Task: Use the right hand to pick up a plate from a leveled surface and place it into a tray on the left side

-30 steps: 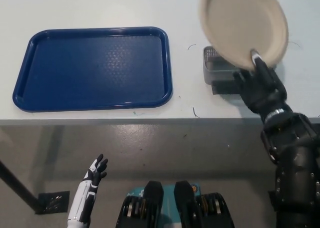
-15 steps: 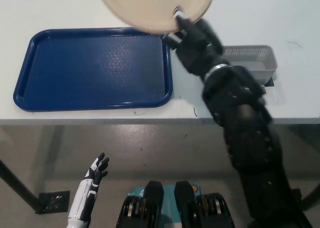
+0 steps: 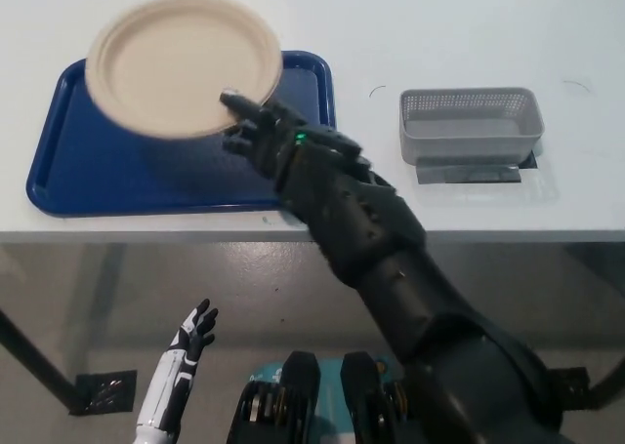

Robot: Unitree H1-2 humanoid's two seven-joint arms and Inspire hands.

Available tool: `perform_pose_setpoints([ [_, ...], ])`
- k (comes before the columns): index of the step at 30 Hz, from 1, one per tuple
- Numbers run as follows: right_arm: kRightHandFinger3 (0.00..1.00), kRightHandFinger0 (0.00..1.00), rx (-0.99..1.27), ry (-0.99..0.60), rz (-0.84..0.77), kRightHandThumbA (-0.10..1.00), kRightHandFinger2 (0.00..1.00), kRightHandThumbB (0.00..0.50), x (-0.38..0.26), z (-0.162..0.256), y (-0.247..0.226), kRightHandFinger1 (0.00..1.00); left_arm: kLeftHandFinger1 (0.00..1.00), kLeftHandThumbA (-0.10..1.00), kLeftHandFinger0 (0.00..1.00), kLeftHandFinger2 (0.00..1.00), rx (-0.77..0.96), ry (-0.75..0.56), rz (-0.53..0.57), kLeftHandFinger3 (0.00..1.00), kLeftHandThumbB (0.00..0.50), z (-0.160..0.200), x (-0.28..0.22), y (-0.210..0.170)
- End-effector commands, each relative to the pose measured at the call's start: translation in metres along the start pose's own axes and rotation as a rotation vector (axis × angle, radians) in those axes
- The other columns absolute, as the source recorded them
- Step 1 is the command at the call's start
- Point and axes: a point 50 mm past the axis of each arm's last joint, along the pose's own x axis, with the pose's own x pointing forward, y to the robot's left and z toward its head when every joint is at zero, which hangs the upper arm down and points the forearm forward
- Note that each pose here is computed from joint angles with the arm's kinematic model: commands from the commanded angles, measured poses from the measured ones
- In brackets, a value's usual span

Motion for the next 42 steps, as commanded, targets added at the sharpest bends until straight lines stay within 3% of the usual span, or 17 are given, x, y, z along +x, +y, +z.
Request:
perform_pose_setpoints([
  [1,0.54,0.00,-0.151,-0.166,0.115,0.10,0.56,0.154,-0.008,0.028,0.062,0.08,1.00,1.00,1.00,1.00,0.020,-0.057,-0.031,1.00,0.128,0.012,0.007,0.000],
  [2,0.43,0.13,-0.191,-0.173,0.126,0.26,0.74,0.212,-0.007,0.028,0.063,0.28,1.00,1.00,1.00,1.00,0.020,-0.056,-0.032,1.00,0.123,0.012,0.007,0.000],
  [3,0.96,0.53,-0.220,-0.173,0.151,0.67,1.00,0.289,-0.006,0.028,0.064,0.74,1.00,1.00,1.00,1.00,0.019,-0.055,-0.035,1.00,0.120,0.012,0.007,0.000],
  [4,1.00,0.92,-0.266,-0.151,0.235,0.82,1.00,0.310,-0.007,0.029,0.066,1.00,1.00,1.00,1.00,1.00,0.014,-0.052,-0.036,1.00,0.121,0.012,0.008,-0.001],
  [5,1.00,1.00,-0.315,-0.144,0.291,0.94,1.00,0.335,-0.007,0.031,0.066,1.00,1.00,1.00,1.00,1.00,0.014,-0.051,-0.037,1.00,0.135,0.012,0.008,-0.001],
  [6,1.00,1.00,-0.326,-0.148,0.292,0.99,1.00,0.387,-0.006,0.031,0.065,1.00,1.00,1.00,1.00,1.00,0.015,-0.053,-0.038,1.00,0.131,0.012,0.008,-0.001],
  [7,1.00,1.00,-0.329,-0.150,0.292,0.99,1.00,0.403,-0.006,0.031,0.065,1.00,1.00,1.00,1.00,1.00,0.016,-0.053,-0.038,1.00,0.130,0.012,0.008,-0.001],
  [8,1.00,1.00,-0.328,-0.161,0.295,1.00,1.00,0.463,-0.006,0.032,0.063,1.00,1.00,1.00,1.00,1.00,0.022,-0.052,-0.040,1.00,0.141,0.012,0.008,0.000],
  [10,1.00,1.00,-0.298,-0.179,0.298,1.00,1.00,0.491,-0.005,0.034,0.058,1.00,1.00,1.00,1.00,1.00,0.026,-0.052,-0.043,1.00,0.142,0.012,0.008,0.000],
  [23,1.00,1.00,-0.181,-0.318,0.382,0.98,1.00,0.492,-0.015,0.070,0.022,1.00,1.00,1.00,1.00,1.00,0.010,-0.050,-0.051,1.00,0.131,0.011,0.004,-0.004],
  [26,1.00,1.00,-0.186,-0.384,0.423,0.99,1.00,0.442,-0.034,0.083,0.009,1.00,1.00,1.00,1.00,1.00,0.005,-0.050,-0.057,1.00,0.119,0.010,0.003,-0.004],
  [28,1.00,1.00,-0.214,-0.466,0.443,1.00,1.00,0.488,-0.065,0.096,-0.002,1.00,1.00,1.00,1.00,1.00,0.009,-0.044,-0.057,1.00,0.128,0.011,0.004,-0.003],
  [32,1.00,1.00,-0.186,-0.660,0.492,0.92,1.00,0.497,-0.138,0.118,-0.022,1.00,1.00,1.00,1.00,1.00,-0.001,-0.043,-0.062,1.00,0.138,0.012,0.008,0.001],
  [35,1.00,1.00,-0.217,-0.820,0.541,0.95,1.00,0.500,-0.198,0.126,-0.039,1.00,1.00,1.00,1.00,1.00,0.011,-0.047,-0.063,1.00,0.137,0.012,0.009,0.001],
  [38,1.00,1.00,-0.259,-0.974,0.602,0.99,1.00,0.500,-0.257,0.117,-0.060,1.00,1.00,1.00,1.00,1.00,0.016,-0.047,-0.066,1.00,0.132,0.010,0.009,0.003],
  [40,1.00,1.00,-0.364,-1.106,0.638,1.00,1.00,0.460,-0.304,0.098,-0.080,1.00,1.00,1.00,1.00,1.00,0.016,-0.041,-0.062,1.00,0.133,0.009,0.009,0.003],
  [42,1.00,1.00,-0.410,-1.187,0.648,1.00,1.00,0.456,-0.331,0.078,-0.094,1.00,1.00,1.00,1.00,1.00,0.019,-0.035,-0.061,1.00,0.134,0.009,0.009,0.002],
])
